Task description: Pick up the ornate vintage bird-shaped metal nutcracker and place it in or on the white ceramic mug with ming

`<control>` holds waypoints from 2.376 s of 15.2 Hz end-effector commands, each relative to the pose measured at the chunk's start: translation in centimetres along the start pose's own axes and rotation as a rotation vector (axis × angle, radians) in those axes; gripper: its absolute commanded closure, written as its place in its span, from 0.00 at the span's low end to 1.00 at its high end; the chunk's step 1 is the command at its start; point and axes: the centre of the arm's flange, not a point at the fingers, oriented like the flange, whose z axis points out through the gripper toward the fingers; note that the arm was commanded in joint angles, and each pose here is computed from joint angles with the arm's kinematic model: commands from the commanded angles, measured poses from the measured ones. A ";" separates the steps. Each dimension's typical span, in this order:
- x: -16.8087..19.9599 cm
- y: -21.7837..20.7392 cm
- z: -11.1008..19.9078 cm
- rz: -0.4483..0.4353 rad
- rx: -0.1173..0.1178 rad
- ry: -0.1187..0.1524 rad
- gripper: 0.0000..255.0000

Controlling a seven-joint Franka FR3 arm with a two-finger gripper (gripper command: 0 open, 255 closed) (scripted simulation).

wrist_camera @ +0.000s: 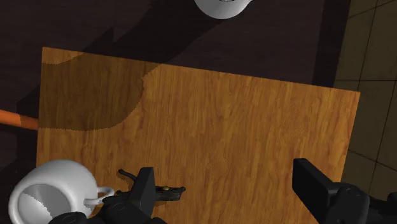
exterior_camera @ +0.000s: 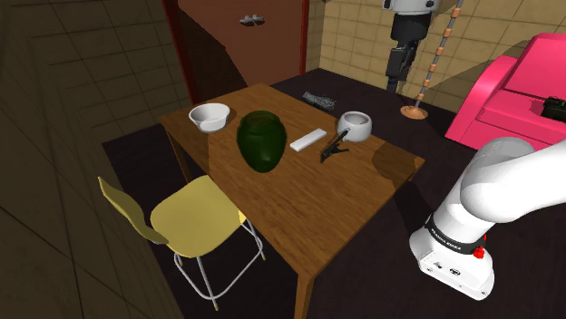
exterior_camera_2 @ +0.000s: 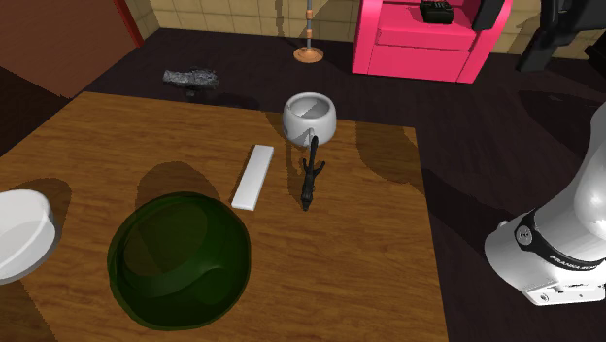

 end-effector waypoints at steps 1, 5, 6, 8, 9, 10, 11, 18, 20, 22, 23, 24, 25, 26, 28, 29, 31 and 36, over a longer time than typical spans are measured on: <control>0.0 0.0 0.0 0.000 0.000 0.000 0.00; 2.0 2.9 3.9 -0.170 -0.011 -0.014 0.00; 2.5 3.6 4.9 -0.213 -0.014 -0.017 0.00; 3.7 4.8 6.8 -0.298 -0.020 -0.024 0.00; 4.4 5.5 7.8 -0.341 -0.023 -0.028 0.00; 5.0 6.0 8.8 -0.383 -0.025 -0.031 0.00; 5.7 6.6 9.7 -0.426 -0.028 -0.035 0.00; 10.9 9.7 16.6 -0.724 -0.048 -0.059 0.00; 12.5 10.3 18.6 -0.809 -0.054 -0.066 0.00; 14.2 10.8 20.6 -0.894 -0.059 -0.073 0.00; 15.0 11.0 21.6 -0.937 -0.062 -0.076 0.00; 15.9 11.2 22.6 -0.980 -0.065 -0.080 0.00; 16.7 11.3 23.6 -1.022 -0.068 -0.083 0.00; 17.5 11.4 24.6 -1.065 -0.071 -0.087 0.00; 19.2 11.5 26.6 -1.150 -0.076 -0.094 0.00; 20.0 11.5 27.6 -1.192 -0.079 -0.097 0.00; 21.7 11.4 29.6 -1.278 -0.085 -0.104 0.00; 22.4 11.6 32.7 -1.318 -0.087 -0.107 0.00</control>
